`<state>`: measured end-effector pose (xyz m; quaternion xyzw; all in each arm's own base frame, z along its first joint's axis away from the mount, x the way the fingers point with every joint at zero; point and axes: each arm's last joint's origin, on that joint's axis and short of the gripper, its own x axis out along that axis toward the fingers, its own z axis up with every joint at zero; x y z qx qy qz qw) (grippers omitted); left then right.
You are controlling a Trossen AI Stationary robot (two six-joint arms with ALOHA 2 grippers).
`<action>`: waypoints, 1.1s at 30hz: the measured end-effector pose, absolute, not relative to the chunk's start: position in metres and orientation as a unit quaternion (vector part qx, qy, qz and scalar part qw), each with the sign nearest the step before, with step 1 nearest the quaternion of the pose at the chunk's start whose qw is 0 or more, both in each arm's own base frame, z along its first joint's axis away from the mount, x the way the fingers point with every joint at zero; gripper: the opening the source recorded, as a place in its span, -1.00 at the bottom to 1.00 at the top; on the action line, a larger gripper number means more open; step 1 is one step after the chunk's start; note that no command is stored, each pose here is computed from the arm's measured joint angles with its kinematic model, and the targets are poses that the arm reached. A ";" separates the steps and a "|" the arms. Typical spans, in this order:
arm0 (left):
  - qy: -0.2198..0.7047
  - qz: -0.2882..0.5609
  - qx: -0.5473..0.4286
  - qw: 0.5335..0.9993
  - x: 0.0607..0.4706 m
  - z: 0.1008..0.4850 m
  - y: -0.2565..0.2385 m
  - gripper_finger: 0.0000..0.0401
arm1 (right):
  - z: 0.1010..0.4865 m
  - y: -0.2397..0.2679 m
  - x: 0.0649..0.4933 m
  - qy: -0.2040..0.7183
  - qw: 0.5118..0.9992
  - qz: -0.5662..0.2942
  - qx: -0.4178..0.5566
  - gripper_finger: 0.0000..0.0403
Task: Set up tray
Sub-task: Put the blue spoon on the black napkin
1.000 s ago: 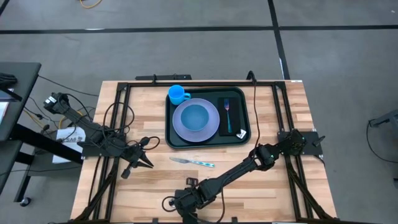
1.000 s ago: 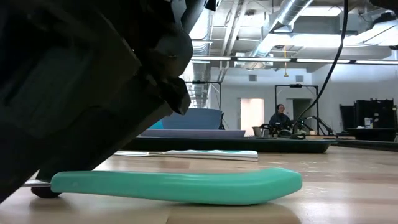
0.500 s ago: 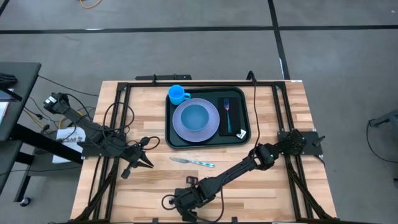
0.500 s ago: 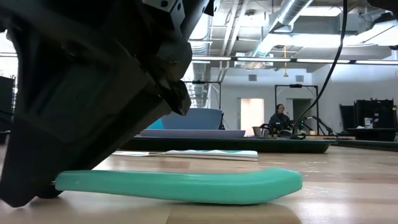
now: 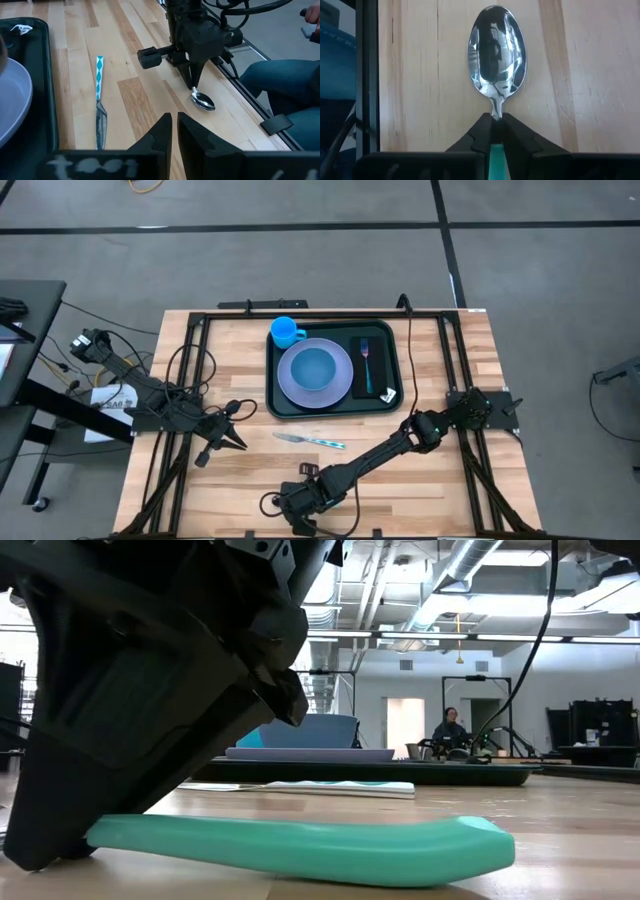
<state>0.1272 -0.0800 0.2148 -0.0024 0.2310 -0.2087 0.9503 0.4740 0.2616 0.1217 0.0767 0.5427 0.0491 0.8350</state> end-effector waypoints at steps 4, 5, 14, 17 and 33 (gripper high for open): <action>0.231 -0.209 -0.002 0.950 0.127 0.215 -0.080 -0.93 | 0.122 0.262 0.474 0.543 0.835 0.049 0.077 -0.89; 0.231 -0.209 -0.002 0.950 0.127 0.215 -0.080 -0.93 | 0.122 0.262 0.474 0.542 0.835 0.050 0.077 -0.90; 0.231 -0.209 -0.002 0.950 0.127 0.215 -0.080 -0.93 | 0.124 0.262 0.476 0.534 0.839 0.054 0.083 -0.88; 0.231 -0.209 -0.002 0.950 0.127 0.215 -0.080 -0.93 | 0.128 0.261 0.479 0.534 0.839 0.058 0.085 -0.91; 0.231 -0.209 -0.002 0.950 0.127 0.215 -0.080 -0.93 | 0.143 0.256 0.480 0.550 0.826 0.075 0.101 -0.99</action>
